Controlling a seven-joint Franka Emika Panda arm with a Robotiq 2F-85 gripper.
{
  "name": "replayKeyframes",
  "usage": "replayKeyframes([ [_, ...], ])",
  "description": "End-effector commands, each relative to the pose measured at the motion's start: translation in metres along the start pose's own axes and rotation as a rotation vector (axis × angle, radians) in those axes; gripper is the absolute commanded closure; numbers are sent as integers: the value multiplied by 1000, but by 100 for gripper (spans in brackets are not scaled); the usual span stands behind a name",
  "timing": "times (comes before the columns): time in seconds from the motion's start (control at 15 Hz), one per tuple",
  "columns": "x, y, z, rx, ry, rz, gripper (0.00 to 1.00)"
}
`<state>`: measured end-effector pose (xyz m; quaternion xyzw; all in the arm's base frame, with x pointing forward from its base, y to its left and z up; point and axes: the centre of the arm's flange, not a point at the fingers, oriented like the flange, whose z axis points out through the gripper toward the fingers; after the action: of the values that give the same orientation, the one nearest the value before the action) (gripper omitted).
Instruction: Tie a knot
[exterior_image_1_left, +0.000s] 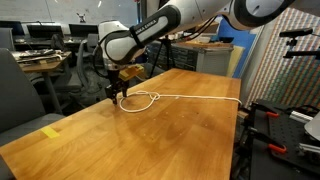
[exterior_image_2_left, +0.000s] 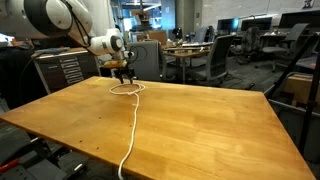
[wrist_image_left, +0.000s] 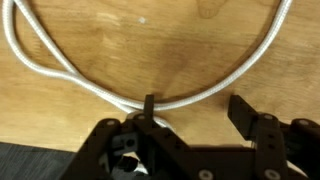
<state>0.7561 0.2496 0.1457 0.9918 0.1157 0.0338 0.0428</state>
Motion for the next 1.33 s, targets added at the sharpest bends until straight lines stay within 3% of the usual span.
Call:
replayKeyframes([
  [0.0,13,-4,-20,-48,-15,-42,0],
  [0.13,7,-5,-30,-110,-37,-82,0],
  [0.47,25,-1,-30,-158,-62,-175,1],
  [0.87,44,3,-26,-112,-70,-222,0],
  [1.27,63,-7,-16,-58,4,-179,0],
])
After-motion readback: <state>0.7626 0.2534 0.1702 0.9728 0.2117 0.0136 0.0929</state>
